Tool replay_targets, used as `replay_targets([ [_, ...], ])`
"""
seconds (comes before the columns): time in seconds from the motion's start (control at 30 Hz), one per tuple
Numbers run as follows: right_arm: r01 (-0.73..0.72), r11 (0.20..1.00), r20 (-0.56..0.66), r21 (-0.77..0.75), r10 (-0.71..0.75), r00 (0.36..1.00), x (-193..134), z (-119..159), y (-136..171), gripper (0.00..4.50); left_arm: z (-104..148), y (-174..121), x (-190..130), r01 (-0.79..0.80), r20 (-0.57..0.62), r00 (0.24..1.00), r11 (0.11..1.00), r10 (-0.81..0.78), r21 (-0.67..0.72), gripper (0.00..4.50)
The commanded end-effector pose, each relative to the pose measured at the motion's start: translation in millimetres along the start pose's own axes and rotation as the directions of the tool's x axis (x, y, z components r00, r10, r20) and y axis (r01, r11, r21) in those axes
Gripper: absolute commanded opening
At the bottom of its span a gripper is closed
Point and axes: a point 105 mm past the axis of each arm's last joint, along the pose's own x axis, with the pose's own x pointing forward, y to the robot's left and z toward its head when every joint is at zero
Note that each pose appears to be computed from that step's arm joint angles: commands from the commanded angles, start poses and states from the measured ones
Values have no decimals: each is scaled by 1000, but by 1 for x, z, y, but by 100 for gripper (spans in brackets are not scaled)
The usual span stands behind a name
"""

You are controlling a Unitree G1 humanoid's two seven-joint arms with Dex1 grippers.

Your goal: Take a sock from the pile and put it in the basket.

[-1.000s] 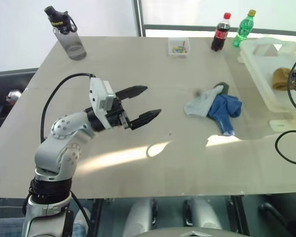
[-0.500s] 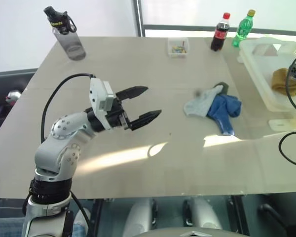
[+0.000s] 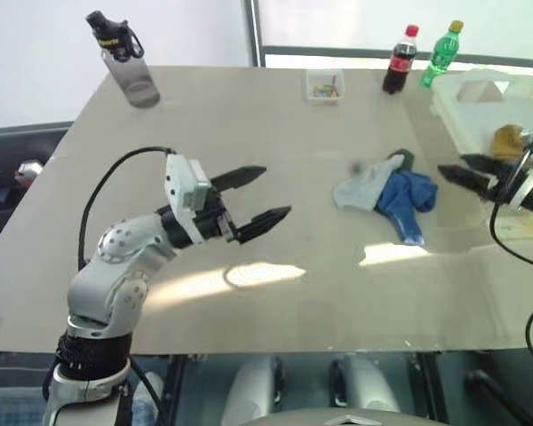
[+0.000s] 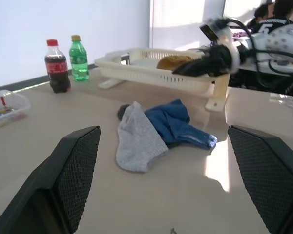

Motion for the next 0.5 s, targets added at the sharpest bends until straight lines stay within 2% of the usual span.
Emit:
replay_targets([
  [0.03,-54,998,29,-42,55,998,-11,7,22,448,5,-2,-9,-39,3,999,999,39,22,450],
  [0.3,-176,983,-26,-46,175,984,-26,-12,59,448,-7,-16,-31,-54,-53,997,998,53,-25,450],
  [0.5,-252,959,-124,-126,237,963,-39,-38,77,448,-15,-19,-50,-117,-108,988,993,114,-22,450],
])
